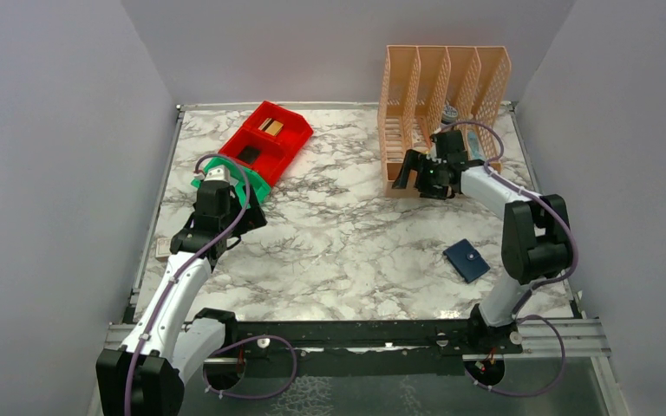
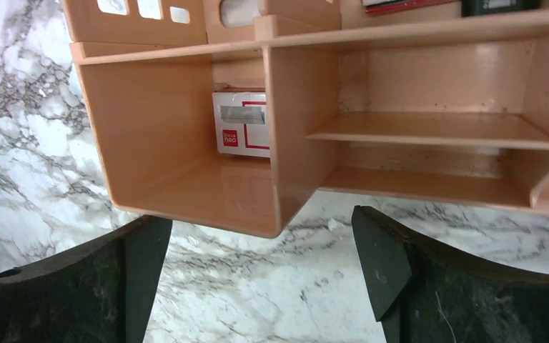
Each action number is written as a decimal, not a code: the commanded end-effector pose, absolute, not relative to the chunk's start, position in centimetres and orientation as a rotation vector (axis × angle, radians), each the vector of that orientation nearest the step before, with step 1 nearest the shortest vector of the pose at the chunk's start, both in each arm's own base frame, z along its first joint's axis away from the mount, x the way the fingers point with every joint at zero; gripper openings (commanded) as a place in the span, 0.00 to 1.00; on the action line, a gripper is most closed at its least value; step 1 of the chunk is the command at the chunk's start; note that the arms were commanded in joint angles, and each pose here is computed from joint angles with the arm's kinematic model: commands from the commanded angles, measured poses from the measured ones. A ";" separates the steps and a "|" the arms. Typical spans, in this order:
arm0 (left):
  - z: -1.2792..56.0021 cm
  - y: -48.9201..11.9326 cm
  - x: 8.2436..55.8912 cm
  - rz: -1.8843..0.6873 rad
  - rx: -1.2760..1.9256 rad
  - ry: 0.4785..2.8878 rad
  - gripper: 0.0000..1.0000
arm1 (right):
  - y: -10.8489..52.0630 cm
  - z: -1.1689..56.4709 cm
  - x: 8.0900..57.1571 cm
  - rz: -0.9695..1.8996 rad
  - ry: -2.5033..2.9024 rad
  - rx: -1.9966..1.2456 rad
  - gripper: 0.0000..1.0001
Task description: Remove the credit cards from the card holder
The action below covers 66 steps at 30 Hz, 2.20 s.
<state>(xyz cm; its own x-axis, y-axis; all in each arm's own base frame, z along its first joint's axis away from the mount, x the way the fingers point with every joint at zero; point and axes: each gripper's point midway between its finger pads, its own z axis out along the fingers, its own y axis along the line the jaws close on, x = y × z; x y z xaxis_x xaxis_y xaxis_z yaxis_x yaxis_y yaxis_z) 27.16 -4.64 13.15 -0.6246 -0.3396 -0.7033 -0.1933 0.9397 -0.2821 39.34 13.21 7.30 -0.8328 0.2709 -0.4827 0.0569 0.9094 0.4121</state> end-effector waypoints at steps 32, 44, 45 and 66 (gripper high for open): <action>13.3 -5.1 27.2 -0.258 -0.359 2.278 0.99 | -1.2 7.1 42.9 -0.058 2.077 0.722 0.99; 13.4 -4.8 27.3 -0.238 -0.371 2.270 0.99 | 2.3 13.9 42.7 0.239 2.051 0.478 0.99; 13.5 -4.6 27.3 -0.230 -0.376 2.265 0.99 | 3.7 15.0 42.5 0.325 2.039 0.418 0.99; 16.9 0.3 26.1 -0.024 -0.598 2.030 0.99 | 38.7 23.1 43.0 0.751 1.543 -0.710 0.81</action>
<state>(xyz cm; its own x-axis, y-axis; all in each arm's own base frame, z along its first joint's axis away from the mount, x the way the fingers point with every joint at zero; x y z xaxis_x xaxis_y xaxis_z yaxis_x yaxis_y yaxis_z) 26.36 -1.33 16.13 -0.4675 -0.4009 -0.7878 -0.3323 0.9056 -0.2636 41.18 35.12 21.88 -0.3298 0.0299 -0.9436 -0.7268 0.6299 0.2740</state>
